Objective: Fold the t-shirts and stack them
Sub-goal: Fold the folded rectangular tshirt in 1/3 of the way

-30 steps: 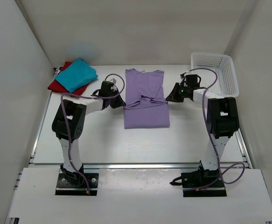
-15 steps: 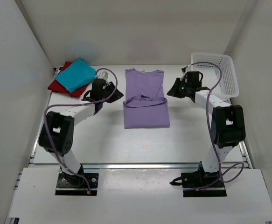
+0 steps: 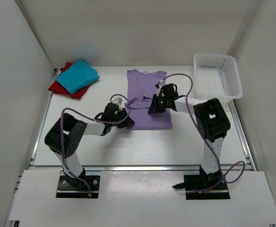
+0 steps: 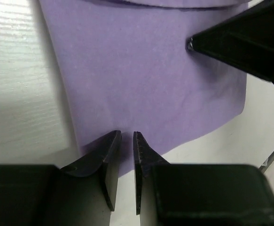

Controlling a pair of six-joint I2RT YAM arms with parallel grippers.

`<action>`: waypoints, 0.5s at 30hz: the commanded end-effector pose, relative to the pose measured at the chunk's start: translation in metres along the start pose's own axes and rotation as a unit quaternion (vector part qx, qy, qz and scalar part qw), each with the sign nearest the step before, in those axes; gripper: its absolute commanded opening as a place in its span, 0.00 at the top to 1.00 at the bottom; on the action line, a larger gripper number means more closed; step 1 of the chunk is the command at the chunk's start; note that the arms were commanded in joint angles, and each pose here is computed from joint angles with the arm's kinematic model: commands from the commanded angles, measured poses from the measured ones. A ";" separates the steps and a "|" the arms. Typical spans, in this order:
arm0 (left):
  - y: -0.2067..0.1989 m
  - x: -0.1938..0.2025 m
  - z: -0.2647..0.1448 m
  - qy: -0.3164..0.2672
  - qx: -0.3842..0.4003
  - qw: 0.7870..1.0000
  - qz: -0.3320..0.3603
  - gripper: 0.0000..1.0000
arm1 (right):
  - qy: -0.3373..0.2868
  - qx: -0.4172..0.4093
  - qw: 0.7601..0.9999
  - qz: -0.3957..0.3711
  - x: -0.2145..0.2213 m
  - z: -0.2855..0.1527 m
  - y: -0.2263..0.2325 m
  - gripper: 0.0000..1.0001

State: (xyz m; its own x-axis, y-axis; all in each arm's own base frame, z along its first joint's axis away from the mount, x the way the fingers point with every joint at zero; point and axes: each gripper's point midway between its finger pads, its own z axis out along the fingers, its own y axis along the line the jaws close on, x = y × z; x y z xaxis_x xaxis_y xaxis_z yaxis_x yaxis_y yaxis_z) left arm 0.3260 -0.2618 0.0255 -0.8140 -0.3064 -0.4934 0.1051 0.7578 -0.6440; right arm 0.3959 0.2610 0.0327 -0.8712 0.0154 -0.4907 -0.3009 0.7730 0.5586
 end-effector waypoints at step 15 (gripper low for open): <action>0.000 0.019 -0.018 0.023 0.032 0.999 0.017 0.72 | -0.154 0.032 0.987 -0.027 -0.197 0.017 0.005 1.00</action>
State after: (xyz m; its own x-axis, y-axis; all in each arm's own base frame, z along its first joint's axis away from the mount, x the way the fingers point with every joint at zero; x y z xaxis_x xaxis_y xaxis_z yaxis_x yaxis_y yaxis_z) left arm 0.3163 -0.2542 0.0227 -0.8097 -0.3131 -0.4963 0.1355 0.7232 -0.6772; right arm 0.5365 0.2800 0.0597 -0.7713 0.1283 -0.6235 -0.2842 0.8070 0.5177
